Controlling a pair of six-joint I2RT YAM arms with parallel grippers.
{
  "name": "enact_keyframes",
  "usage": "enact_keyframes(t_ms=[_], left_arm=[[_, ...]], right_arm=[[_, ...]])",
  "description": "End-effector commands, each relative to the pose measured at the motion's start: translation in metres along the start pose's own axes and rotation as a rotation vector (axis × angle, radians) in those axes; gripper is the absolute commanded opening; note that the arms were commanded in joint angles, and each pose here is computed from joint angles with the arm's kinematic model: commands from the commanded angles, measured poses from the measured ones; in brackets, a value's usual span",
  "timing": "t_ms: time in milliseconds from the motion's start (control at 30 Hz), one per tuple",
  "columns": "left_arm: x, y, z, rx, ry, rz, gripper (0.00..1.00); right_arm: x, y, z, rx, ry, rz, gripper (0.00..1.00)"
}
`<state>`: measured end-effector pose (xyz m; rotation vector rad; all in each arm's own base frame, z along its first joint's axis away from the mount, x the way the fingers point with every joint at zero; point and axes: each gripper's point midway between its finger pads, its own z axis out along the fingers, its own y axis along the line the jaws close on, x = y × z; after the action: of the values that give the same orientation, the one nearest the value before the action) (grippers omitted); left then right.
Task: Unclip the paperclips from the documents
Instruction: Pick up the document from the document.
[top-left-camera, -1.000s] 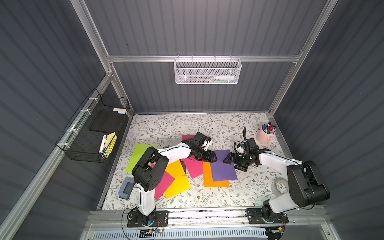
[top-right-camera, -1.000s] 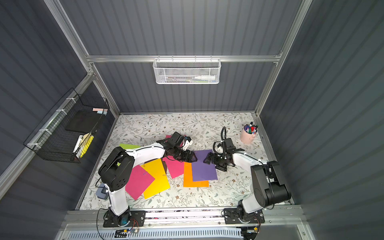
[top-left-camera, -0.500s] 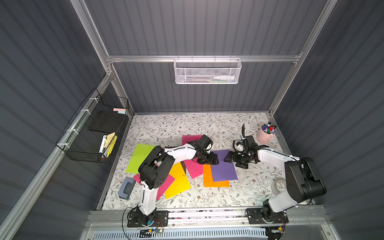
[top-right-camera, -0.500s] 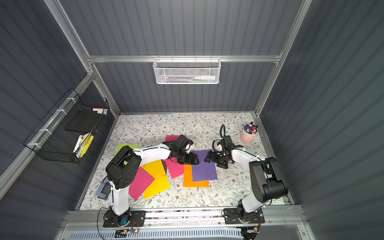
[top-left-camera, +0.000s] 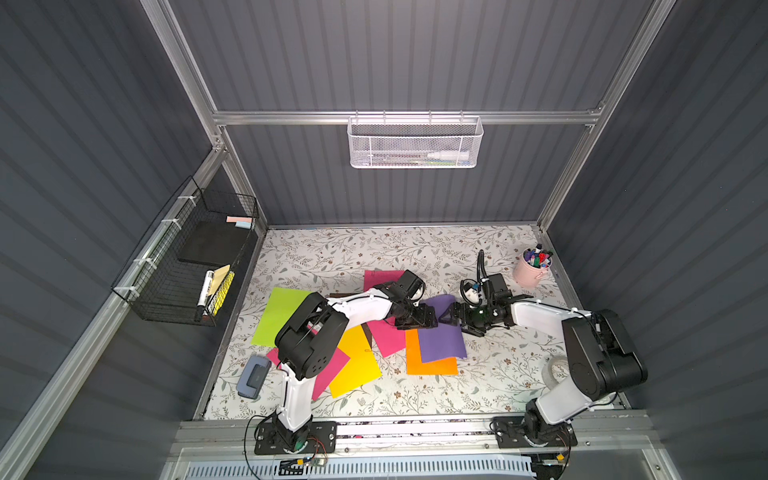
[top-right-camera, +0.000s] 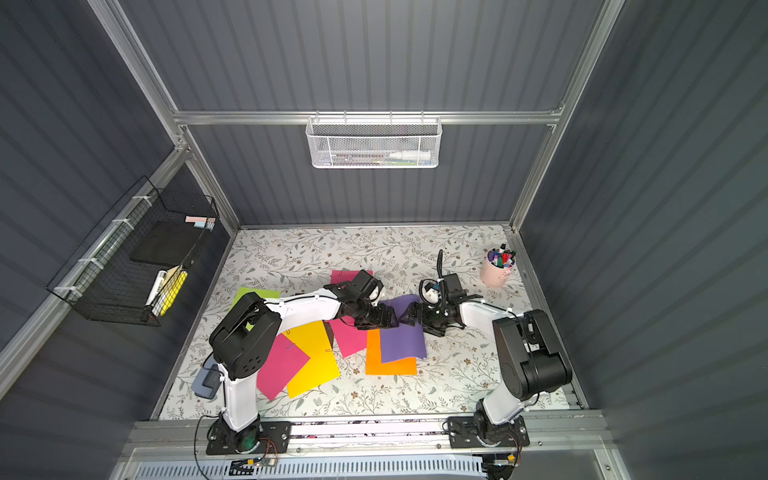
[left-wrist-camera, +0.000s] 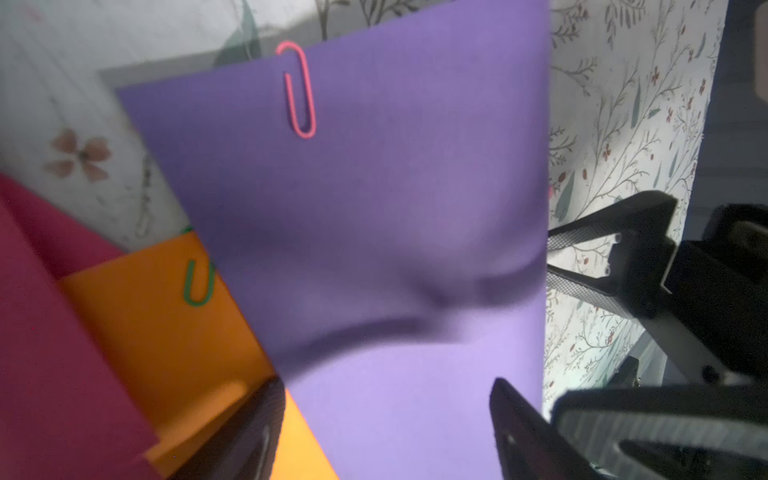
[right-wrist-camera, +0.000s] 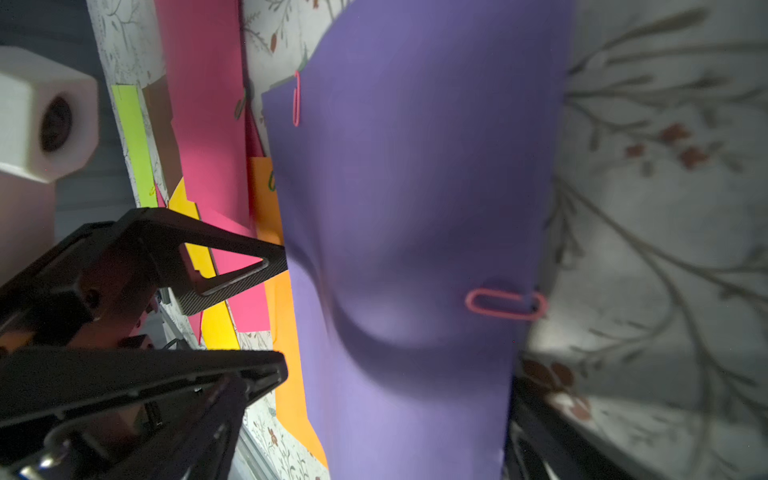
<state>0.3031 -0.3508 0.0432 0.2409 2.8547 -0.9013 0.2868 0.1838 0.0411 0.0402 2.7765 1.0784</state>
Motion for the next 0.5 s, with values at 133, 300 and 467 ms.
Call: enact_keyframes(t_ms=[133, 300, 467], left_arm=[[0.015, 0.004, 0.0, 0.039, 0.065, -0.038, 0.83], [0.025, 0.006, 0.003, 0.085, 0.087, -0.043, 0.8], [0.028, 0.01, 0.003, 0.107, 0.091, -0.062, 0.75]], right_arm=[[0.034, -0.016, 0.014, 0.013, 0.1, 0.058, 0.95], [0.035, -0.012, 0.018, -0.038, 0.092, 0.059, 0.91], [0.036, -0.009, 0.024, -0.073, 0.105, 0.062, 0.77]])
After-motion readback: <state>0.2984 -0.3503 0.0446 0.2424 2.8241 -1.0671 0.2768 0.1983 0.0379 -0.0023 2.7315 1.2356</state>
